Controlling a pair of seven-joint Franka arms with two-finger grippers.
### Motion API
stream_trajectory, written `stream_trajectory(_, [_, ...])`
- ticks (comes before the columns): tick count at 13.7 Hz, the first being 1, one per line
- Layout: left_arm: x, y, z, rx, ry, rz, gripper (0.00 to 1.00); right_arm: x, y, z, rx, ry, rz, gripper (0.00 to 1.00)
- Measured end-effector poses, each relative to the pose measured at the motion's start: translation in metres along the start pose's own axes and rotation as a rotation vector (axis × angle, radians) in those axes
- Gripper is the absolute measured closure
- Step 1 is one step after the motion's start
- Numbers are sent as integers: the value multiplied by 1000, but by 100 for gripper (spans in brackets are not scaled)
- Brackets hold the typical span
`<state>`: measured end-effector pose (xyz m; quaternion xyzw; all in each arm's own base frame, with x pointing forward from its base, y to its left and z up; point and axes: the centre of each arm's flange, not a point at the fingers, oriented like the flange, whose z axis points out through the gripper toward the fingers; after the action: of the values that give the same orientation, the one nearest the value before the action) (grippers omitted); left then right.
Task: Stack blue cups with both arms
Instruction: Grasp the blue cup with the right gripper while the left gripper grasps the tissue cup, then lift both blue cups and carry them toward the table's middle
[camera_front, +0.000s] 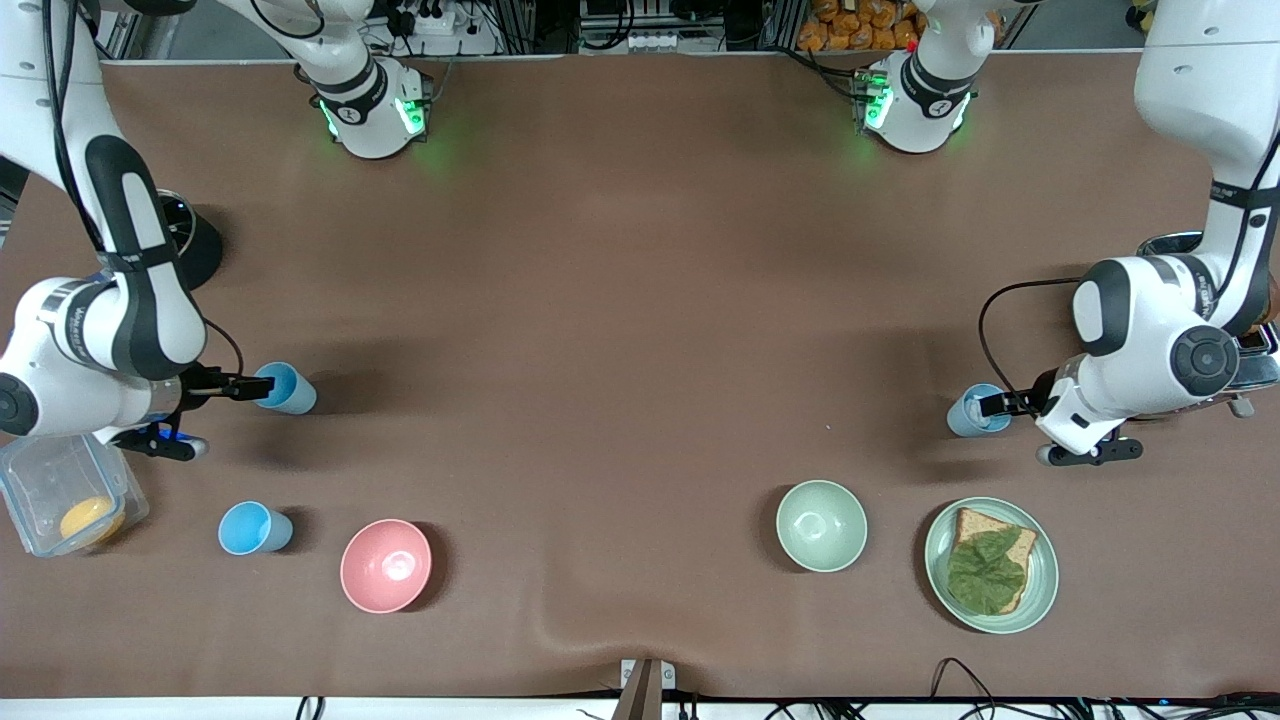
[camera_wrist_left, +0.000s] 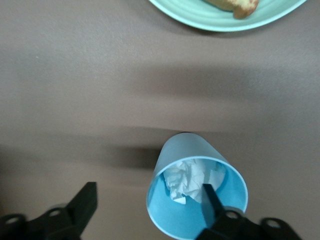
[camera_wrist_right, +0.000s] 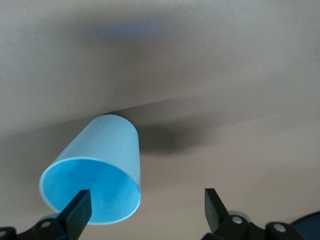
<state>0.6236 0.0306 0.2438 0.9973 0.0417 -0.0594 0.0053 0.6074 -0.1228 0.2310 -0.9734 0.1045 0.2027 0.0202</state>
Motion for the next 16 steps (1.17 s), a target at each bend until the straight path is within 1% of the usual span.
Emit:
stream_trajectory(1, [0,0,2,0,-4,0,14,1,1,6,5,-9,3,0])
stream_trajectory(2, [0,1,3,0,-5,1,20,3,1,11,9,-12,6,0])
stream_trajectory(3, [0,1,4,-1,-5,2,29,5,1,15,10,-6,6,0])
stream_trajectory(4, [0,3,4,-1,-6,5,41,7,1,19,10,4,6,0])
stream_trajectory(6, [0,8,6,-3,-10,13,63,11,1,25,11,17,7,19])
stream_trajectory(7, [-1,11,7,-4,-11,17,72,13,1,28,13,18,8,32])
stream_trajectory(8, [0,12,7,-5,-10,19,84,13,1,29,18,17,10,41])
stream_trajectory(9, [1,14,5,-5,-5,23,93,13,0,29,25,17,12,53])
stream_trajectory(10, [3,16,0,-7,6,32,96,13,-1,29,28,18,12,66])
stream_trajectory(11, [5,22,-10,-11,24,51,96,13,-2,28,29,19,10,76])
stream_trajectory(12, [7,31,-25,-16,47,68,96,13,-4,28,30,19,8,89])
stream_trajectory(13, [7,44,-43,-21,67,87,96,13,-5,27,31,21,6,95])
stream_trajectory(16, [-7,104,-112,-42,84,151,96,9,-11,16,33,15,-20,95])
